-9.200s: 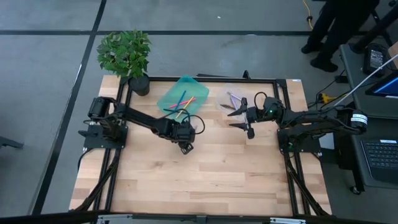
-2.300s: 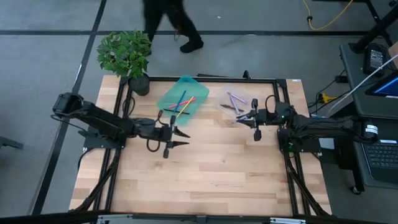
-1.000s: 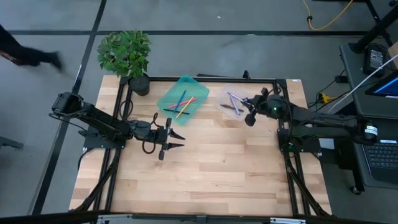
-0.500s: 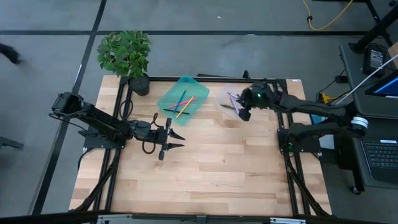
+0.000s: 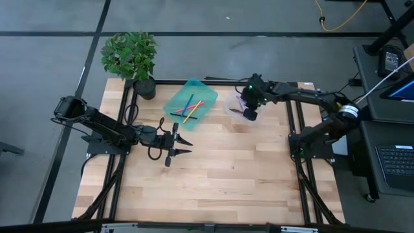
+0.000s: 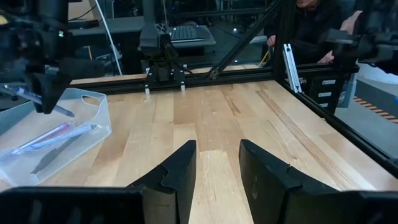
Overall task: Sort pens & pencils
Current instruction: Put the dark purple pen into the transparent bin, then return to Home Position
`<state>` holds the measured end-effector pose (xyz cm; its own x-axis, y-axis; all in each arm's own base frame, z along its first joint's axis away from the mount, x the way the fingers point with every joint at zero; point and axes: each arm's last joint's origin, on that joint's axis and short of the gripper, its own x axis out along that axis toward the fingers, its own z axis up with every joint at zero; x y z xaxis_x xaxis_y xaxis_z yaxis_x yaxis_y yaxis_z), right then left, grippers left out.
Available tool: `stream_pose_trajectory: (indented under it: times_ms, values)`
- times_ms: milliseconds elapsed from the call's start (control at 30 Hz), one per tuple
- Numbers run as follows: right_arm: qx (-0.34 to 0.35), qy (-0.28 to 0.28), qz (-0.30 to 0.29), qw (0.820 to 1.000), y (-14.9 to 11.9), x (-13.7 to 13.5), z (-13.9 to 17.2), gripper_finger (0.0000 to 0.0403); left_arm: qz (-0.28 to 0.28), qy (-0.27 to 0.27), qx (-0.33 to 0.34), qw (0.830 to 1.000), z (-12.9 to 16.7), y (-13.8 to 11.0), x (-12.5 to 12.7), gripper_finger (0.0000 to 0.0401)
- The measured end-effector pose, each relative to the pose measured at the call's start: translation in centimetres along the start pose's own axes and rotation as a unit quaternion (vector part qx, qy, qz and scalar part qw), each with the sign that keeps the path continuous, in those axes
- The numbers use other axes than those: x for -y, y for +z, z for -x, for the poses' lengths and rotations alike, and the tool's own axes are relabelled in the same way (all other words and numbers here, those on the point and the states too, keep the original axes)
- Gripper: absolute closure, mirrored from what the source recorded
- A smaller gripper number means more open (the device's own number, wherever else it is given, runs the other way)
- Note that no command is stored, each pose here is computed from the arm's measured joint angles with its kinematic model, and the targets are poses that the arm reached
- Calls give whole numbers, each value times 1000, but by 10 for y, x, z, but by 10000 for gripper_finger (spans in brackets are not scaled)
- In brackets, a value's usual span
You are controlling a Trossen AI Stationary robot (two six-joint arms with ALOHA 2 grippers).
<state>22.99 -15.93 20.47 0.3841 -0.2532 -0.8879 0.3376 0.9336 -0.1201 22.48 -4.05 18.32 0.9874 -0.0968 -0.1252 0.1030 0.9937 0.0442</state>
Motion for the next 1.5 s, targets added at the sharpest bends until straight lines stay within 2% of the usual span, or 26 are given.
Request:
stream_pose_trajectory:
  times_ms: [367,600,667,867,1067,1200,1300,1400,1500]
  values:
    - [-110,30,11,993,3,9,-20,362,0,0,0,1000,0,0,0,286]
    - [-108,36,15,993,5,10,-36,360,0,0,0,1000,0,0,0,286]
    - [-92,30,15,995,7,11,-36,337,0,0,0,1000,0,0,0,286]
    - [-78,25,7,997,10,11,-37,233,2,-1,0,1000,0,0,0,286]
    - [-76,24,2,997,11,11,-35,181,2,-1,0,1000,0,0,0,286]
    - [-43,33,-11,998,14,11,-18,170,0,1,8,1000,0,1,0,286]
    - [11,81,-21,996,18,8,4,168,0,1,16,1000,1,4,0,286]
    - [98,140,-9,985,21,2,26,168,1,-1,31,1000,5,10,0,286]
    - [155,162,4,975,15,-9,46,167,-24,-9,33,999,14,18,2,286]
